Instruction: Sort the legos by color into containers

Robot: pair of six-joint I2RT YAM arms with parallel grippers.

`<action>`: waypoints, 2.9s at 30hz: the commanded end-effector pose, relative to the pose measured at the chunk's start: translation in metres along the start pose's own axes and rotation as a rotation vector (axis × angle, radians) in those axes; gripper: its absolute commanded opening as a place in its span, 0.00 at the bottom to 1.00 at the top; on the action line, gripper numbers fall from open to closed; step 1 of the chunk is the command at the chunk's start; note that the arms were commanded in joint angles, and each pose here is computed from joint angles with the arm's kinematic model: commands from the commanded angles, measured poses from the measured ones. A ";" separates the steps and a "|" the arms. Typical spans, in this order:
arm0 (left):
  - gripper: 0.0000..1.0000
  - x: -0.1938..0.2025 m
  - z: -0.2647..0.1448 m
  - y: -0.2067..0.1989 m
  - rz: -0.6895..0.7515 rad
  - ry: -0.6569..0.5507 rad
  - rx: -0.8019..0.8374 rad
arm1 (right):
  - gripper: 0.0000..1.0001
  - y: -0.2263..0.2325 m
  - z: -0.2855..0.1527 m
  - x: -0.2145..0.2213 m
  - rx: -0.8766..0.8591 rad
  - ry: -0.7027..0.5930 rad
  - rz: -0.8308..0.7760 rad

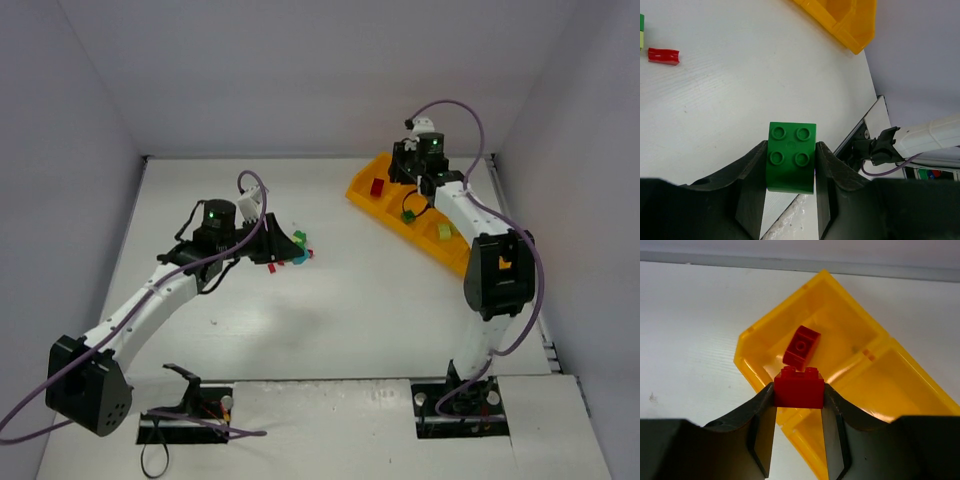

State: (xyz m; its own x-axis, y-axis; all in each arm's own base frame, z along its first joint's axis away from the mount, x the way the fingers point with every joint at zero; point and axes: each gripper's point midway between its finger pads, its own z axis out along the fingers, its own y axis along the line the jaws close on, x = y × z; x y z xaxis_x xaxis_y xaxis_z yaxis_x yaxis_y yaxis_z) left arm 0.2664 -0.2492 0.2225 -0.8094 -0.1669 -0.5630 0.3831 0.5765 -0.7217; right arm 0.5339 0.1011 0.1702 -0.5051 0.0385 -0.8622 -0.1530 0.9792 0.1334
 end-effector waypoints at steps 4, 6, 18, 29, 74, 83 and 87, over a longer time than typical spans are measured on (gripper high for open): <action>0.00 -0.016 -0.010 -0.017 0.062 -0.052 0.039 | 0.17 0.033 0.030 -0.039 -0.128 -0.103 -0.160; 0.00 -0.016 -0.010 -0.017 0.058 -0.052 0.037 | 0.20 0.034 0.040 -0.039 -0.132 -0.104 -0.189; 0.00 -0.016 -0.012 -0.017 0.052 -0.058 0.031 | 0.64 0.031 0.045 -0.039 -0.128 -0.106 -0.238; 0.00 -0.034 -0.010 -0.028 0.064 -0.081 0.050 | 0.54 0.095 -0.064 -0.067 -0.303 -0.271 -0.326; 0.00 -0.106 0.017 -0.100 -0.153 -0.129 0.403 | 0.60 0.230 -0.211 -0.005 -0.688 -0.334 -0.382; 0.00 -0.102 0.015 -0.101 -0.149 -0.121 0.398 | 0.57 0.229 -0.206 -0.011 -0.659 -0.349 -0.384; 0.00 -0.101 0.016 -0.101 -0.148 -0.115 0.397 | 0.57 0.232 -0.205 -0.013 -0.664 -0.356 -0.383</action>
State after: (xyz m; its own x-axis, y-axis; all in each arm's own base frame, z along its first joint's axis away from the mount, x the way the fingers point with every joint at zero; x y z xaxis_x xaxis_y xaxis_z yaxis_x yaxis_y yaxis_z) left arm 0.3279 -0.3047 0.3016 -0.8690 -0.3232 -0.3747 0.3011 0.2556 -0.9187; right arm 0.3209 0.2783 0.2676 -0.1581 -0.1724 -0.9723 -0.7841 0.6204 0.0175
